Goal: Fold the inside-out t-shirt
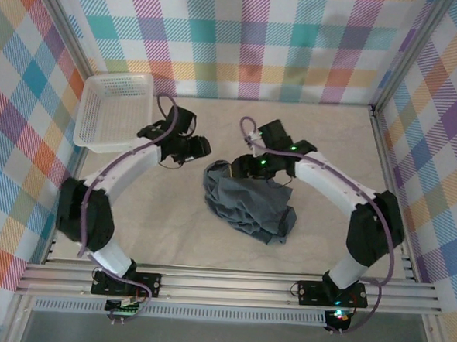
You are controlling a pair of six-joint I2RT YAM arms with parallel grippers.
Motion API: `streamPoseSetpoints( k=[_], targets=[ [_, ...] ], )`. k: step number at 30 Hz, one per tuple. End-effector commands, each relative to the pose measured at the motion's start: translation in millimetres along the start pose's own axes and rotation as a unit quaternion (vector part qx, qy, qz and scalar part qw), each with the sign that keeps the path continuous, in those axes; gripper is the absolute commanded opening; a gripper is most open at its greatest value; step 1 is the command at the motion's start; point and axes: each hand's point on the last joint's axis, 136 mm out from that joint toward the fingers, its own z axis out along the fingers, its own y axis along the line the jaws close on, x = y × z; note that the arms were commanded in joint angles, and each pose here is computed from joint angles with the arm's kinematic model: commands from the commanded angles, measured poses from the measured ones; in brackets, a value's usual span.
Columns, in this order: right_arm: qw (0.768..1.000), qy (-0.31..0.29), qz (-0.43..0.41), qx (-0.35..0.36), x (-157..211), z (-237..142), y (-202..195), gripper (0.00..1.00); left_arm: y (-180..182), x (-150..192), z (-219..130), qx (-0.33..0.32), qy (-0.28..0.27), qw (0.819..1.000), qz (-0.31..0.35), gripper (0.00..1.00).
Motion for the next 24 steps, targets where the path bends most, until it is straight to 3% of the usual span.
streamPoseSetpoints(
  k=[1,3,4,7,10,12,15,16,18,19,21,24],
  targets=[
    [1.0,-0.002,-0.021,-0.01,-3,-6,8,0.33,10,22,22,0.008,0.078,0.996,-0.038,0.57],
    [0.999,-0.013,-0.044,-0.028,-3,-15,17,0.07,13,29,43,0.005,0.104,0.993,-0.05,0.58],
    [0.998,-0.018,-0.054,-0.036,-1,-20,21,0.01,16,32,53,0.0,0.113,0.992,-0.055,0.58],
    [0.995,-0.034,-0.077,-0.055,3,-34,30,0.0,20,41,84,0.0,0.144,0.987,-0.075,0.58],
    [0.993,-0.046,-0.083,-0.062,6,-43,34,0.0,9,40,101,0.038,0.146,0.984,-0.094,0.51],
    [0.993,-0.055,-0.084,-0.063,7,-47,34,0.0,3,34,103,0.05,0.137,0.984,-0.098,0.37],
    [0.993,-0.071,-0.084,-0.051,5,-50,31,0.0,-4,23,100,0.056,0.125,0.986,-0.091,0.02],
    [0.993,-0.073,-0.084,-0.049,4,-50,30,0.06,-6,20,96,0.054,0.121,0.987,-0.087,0.0],
    [0.993,-0.071,-0.081,-0.047,4,-47,28,0.5,-12,10,82,0.055,0.109,0.99,-0.074,0.0],
    [0.994,-0.068,-0.077,-0.04,4,-44,26,0.59,-17,7,74,0.059,0.104,0.991,-0.067,0.0],
    [0.996,-0.058,-0.071,-0.016,3,-32,19,0.67,-34,-8,48,0.081,0.082,0.992,-0.053,0.0],
    [0.997,-0.04,-0.061,0.028,2,-4,7,0.68,-68,-39,-11,0.125,0.025,0.992,-0.021,0.0]
  ],
)
